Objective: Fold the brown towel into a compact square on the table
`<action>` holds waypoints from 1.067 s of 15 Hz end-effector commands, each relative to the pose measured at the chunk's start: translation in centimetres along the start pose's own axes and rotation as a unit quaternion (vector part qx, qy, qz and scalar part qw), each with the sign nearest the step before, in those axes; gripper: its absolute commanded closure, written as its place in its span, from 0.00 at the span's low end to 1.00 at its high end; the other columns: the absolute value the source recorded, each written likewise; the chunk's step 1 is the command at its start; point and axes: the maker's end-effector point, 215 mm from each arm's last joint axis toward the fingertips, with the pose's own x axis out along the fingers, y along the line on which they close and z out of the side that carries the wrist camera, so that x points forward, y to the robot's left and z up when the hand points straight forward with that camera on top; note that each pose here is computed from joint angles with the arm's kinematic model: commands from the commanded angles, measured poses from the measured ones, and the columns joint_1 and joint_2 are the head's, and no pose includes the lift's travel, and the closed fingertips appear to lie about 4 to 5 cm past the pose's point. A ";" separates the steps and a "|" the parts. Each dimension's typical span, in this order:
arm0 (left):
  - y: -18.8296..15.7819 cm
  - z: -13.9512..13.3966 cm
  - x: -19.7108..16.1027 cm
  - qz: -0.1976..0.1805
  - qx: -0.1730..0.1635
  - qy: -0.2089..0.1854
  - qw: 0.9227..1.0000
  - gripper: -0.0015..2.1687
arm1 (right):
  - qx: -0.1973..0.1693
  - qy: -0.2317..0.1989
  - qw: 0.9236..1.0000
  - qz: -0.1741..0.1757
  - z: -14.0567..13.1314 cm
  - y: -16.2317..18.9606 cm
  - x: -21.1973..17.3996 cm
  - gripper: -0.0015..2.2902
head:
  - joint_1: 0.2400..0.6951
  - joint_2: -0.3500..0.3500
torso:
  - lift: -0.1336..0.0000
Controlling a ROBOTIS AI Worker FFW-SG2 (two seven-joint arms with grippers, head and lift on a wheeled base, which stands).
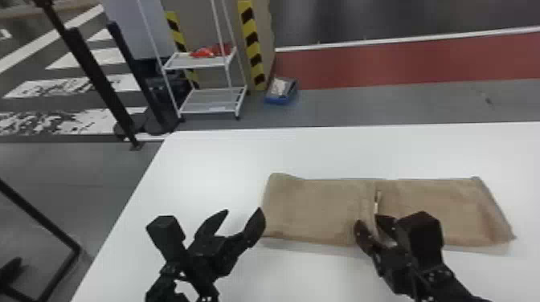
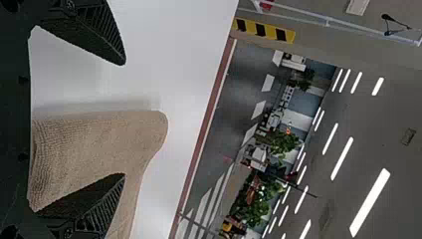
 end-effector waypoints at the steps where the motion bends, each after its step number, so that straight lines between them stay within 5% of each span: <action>1: -0.1 0.0 0.0 0.000 -0.002 0.000 1.000 0.04 | -0.004 0.002 1.000 -0.002 0.2 -0.2 0.1 0.33 | 1.00 0.85 | 0.12; 5: 0.1 -0.1 0.0 0.002 -0.002 0.000 1.000 0.04 | -0.005 0.013 1.000 -0.002 -0.5 -0.2 0.3 0.51 | 1.00 0.84 | 0.12; 12: 0.4 -0.3 -0.1 0.004 -0.003 0.001 1.000 0.04 | -0.006 -0.030 1.000 0.007 3.5 0.0 -0.5 0.51 | 1.00 0.86 | 0.12; 14: 0.5 -0.2 -0.3 0.004 -0.005 -0.001 1.000 0.04 | -0.002 -0.063 0.998 0.000 7.1 -1.4 -1.7 0.51 | 1.00 0.86 | 0.12; 16: 1.0 0.4 -0.5 0.008 -0.002 -0.011 1.000 0.04 | 0.016 -0.074 0.997 -0.024 7.7 -4.2 -3.5 0.51 | 1.00 0.85 | 0.12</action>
